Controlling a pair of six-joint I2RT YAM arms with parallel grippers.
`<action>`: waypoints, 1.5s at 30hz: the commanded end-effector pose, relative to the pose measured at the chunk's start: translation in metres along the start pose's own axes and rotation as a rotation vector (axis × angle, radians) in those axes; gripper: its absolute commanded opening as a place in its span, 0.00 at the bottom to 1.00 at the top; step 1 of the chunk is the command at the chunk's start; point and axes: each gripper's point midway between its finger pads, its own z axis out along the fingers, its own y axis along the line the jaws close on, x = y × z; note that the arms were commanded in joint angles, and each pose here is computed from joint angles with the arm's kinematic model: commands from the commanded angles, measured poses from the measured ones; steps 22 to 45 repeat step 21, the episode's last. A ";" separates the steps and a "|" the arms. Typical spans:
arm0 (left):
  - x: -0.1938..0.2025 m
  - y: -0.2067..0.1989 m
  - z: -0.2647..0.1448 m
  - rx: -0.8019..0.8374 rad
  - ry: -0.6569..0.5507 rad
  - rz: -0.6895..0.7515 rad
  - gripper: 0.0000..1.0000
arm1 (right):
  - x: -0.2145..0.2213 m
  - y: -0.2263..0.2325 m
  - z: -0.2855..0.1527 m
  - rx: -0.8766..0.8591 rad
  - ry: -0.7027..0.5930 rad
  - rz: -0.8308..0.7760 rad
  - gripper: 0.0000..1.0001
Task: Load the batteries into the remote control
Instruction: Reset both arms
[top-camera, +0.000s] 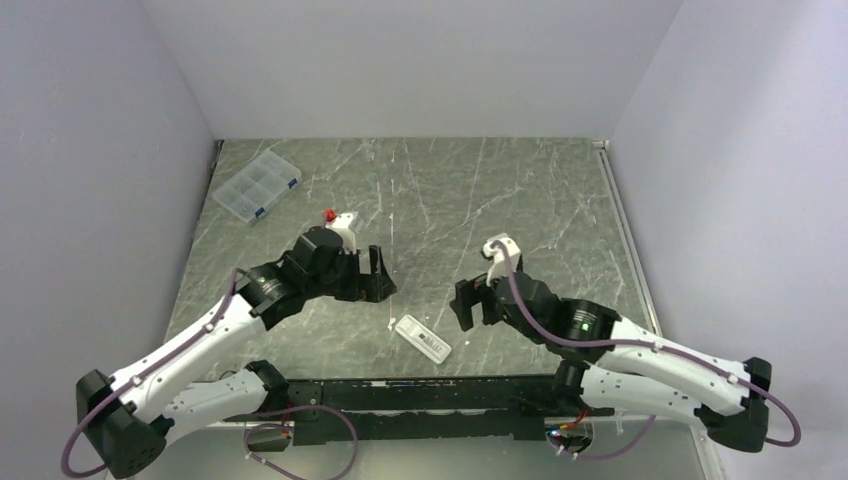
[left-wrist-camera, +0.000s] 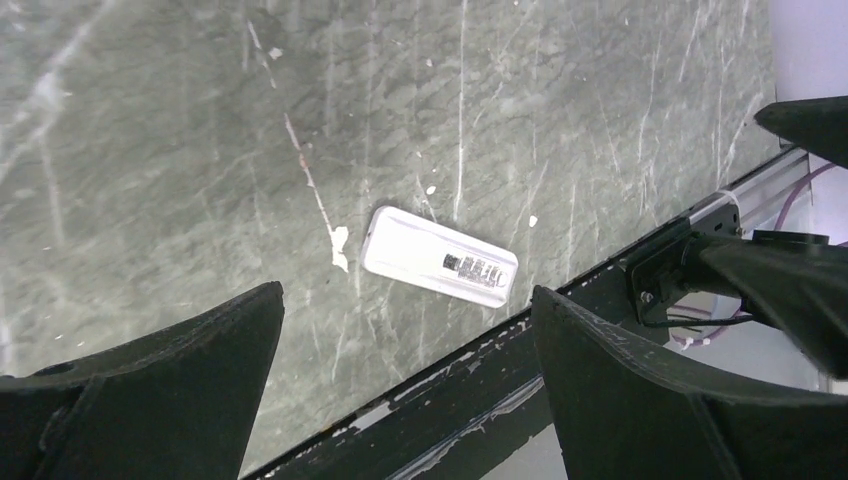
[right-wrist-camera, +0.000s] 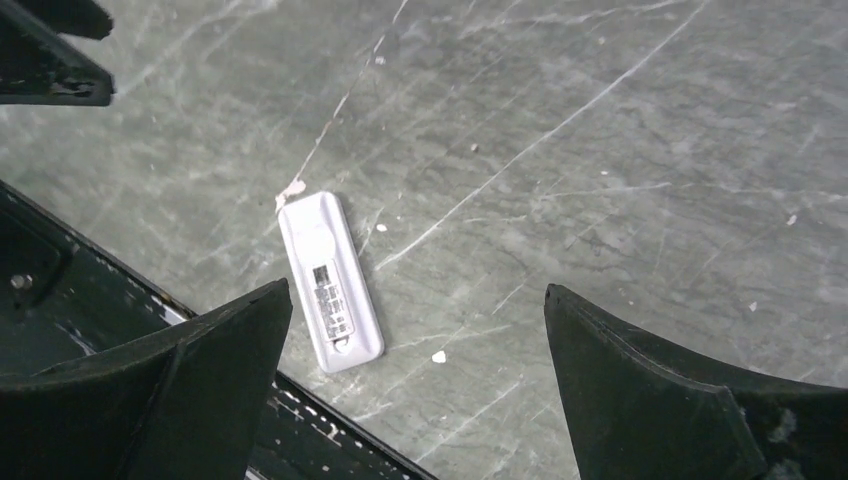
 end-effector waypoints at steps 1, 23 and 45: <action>-0.015 0.012 -0.033 -0.088 -0.067 0.034 0.99 | -0.019 -0.019 -0.016 0.057 -0.127 0.090 1.00; -0.025 0.013 -0.096 -0.005 -0.289 0.070 0.99 | -0.033 -0.015 -0.045 -0.085 -0.284 0.110 1.00; -0.025 0.013 -0.096 -0.005 -0.289 0.070 0.99 | -0.033 -0.015 -0.045 -0.085 -0.284 0.110 1.00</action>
